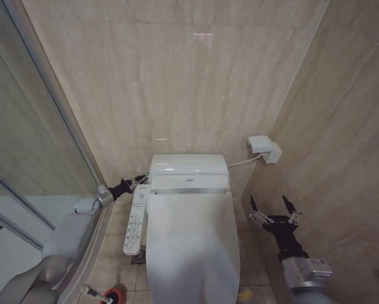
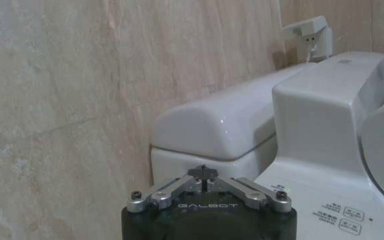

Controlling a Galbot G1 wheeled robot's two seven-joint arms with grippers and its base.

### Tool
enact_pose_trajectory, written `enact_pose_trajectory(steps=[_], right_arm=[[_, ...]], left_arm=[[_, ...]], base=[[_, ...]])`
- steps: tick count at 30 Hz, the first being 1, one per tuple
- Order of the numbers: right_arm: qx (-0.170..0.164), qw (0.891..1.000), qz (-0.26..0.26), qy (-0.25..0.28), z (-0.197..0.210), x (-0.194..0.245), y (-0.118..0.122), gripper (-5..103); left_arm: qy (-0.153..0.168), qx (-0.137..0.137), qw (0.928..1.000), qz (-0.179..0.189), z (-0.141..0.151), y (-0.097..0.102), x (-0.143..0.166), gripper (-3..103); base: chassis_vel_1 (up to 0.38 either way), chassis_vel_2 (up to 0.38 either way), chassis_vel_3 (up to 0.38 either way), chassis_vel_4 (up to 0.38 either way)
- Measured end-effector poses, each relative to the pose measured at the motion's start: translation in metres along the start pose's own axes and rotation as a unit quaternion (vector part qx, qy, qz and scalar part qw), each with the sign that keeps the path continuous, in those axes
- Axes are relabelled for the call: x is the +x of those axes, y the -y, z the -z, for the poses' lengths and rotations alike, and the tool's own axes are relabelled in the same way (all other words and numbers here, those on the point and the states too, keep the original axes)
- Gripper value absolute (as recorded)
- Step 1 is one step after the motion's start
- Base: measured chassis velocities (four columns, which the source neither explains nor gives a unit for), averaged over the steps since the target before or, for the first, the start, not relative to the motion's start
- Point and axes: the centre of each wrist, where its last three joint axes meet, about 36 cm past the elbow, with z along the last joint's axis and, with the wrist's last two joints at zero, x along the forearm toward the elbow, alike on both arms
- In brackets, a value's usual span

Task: Open the toilet lid, clean the toilet bowl with a toilet brush, close the toilet lid, and flush.

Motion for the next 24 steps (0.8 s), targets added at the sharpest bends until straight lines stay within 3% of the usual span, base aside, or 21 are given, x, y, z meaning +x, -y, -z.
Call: enact_pose_trajectory(steps=[16,24], right_arm=[[0.000,1.000,0.000,0.000,0.000,0.000,0.000,100],[0.000,1.000,0.000,0.000,0.000,0.000,0.000,100]], left_arm=[[-0.001,0.005,1.0000,-0.006,-0.012,0.017,0.020,0],[-0.012,-0.011,0.9998,-0.011,-0.006,0.007,0.038,0]], base=[[0.000,0.000,0.000,0.000],[0.000,0.000,0.000,0.000]])
